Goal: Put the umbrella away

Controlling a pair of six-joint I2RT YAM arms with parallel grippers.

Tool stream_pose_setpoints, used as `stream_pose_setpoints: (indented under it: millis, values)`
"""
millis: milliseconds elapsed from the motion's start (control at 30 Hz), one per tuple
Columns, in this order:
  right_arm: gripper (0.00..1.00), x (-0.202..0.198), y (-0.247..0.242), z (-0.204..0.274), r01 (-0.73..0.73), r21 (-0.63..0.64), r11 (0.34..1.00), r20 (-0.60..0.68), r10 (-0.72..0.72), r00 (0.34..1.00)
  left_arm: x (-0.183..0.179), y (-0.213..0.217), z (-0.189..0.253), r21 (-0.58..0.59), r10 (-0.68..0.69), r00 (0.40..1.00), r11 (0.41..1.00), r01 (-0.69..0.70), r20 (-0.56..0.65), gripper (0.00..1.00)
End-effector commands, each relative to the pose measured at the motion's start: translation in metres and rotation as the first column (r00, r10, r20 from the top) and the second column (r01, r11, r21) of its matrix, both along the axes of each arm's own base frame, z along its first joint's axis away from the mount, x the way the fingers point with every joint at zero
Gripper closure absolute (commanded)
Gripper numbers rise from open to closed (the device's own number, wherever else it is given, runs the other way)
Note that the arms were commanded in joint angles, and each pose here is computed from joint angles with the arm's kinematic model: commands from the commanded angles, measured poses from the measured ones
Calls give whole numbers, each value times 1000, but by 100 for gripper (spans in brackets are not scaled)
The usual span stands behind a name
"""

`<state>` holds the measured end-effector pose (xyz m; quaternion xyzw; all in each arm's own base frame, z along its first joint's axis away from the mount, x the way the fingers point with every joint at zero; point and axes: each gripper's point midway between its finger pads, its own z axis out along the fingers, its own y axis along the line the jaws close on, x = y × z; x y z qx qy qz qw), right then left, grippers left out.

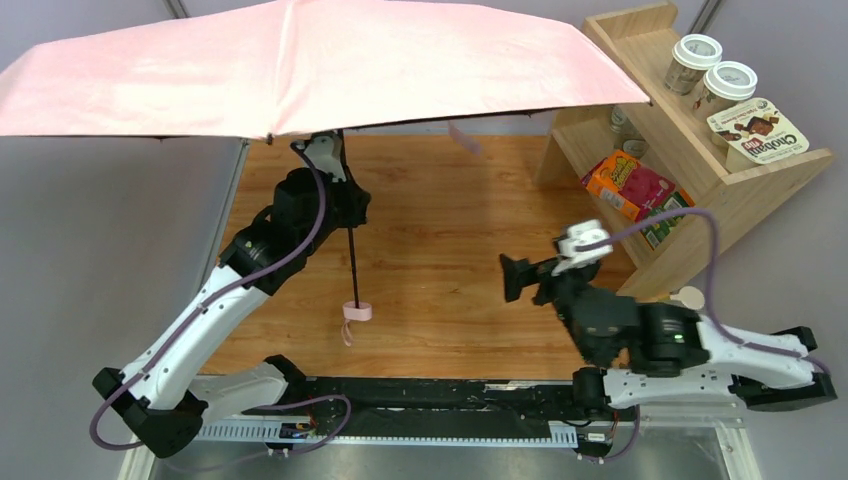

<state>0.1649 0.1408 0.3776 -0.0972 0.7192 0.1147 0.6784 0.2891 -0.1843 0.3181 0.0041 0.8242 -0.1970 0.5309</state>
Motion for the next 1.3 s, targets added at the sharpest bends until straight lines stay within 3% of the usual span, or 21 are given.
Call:
stream_pose_setpoints:
  millis: [0, 100, 167, 267, 367, 467, 600, 700, 833, 1000, 1233, 1267]
  values:
    - [0, 1, 93, -88, -197, 56, 979, -256, 205, 945, -10, 17, 78, -147, 61, 982, 989, -36, 176, 100]
    - [0, 26, 121, -97, -237, 150, 960, -336, 275, 901, -16, 13, 74, -161, 28, 985, 987, -1, 169, 100]
    - [0, 33, 152, -80, -373, 291, 881, -306, 455, 836, -21, 5, 68, -183, -13, 986, 982, 43, 165, 100]
    - [0, 57, 180, -46, -399, 528, 750, -258, 590, 765, -30, -9, 62, -220, -94, 980, 967, 132, 176, 100]
    - [0, 70, 204, -3, -448, 620, 644, -137, 652, 746, -35, -16, 63, -218, -148, 972, 958, 187, 184, 100]
    - [0, 89, 217, 37, -424, 686, 591, -87, 646, 759, -36, -13, 63, -177, -158, 968, 965, 194, 195, 100]
    - [0, 126, 234, 44, -304, 714, 631, -159, 569, 807, -29, 6, 51, -63, -103, 978, 991, 116, 180, 100]
    - [0, 141, 247, 59, -292, 752, 590, -124, 562, 818, -26, 16, 45, -1, -80, 980, 997, 81, 181, 100]
    - [0, 143, 273, 90, -384, 797, 467, 1, 634, 773, -25, 19, 41, 43, -86, 980, 996, 80, 181, 100]
    - [3, 150, 297, 100, -366, 791, 491, -21, 619, 785, -25, 25, 36, 93, -82, 982, 993, 67, 170, 100]
    - [21, 145, 325, 110, -428, 788, 443, 35, 662, 749, -25, 37, 30, 145, -47, 987, 989, 25, 150, 100]
    - [29, 146, 327, 108, -425, 789, 444, 30, 662, 749, -26, 37, 30, 147, -52, 987, 989, 30, 151, 100]
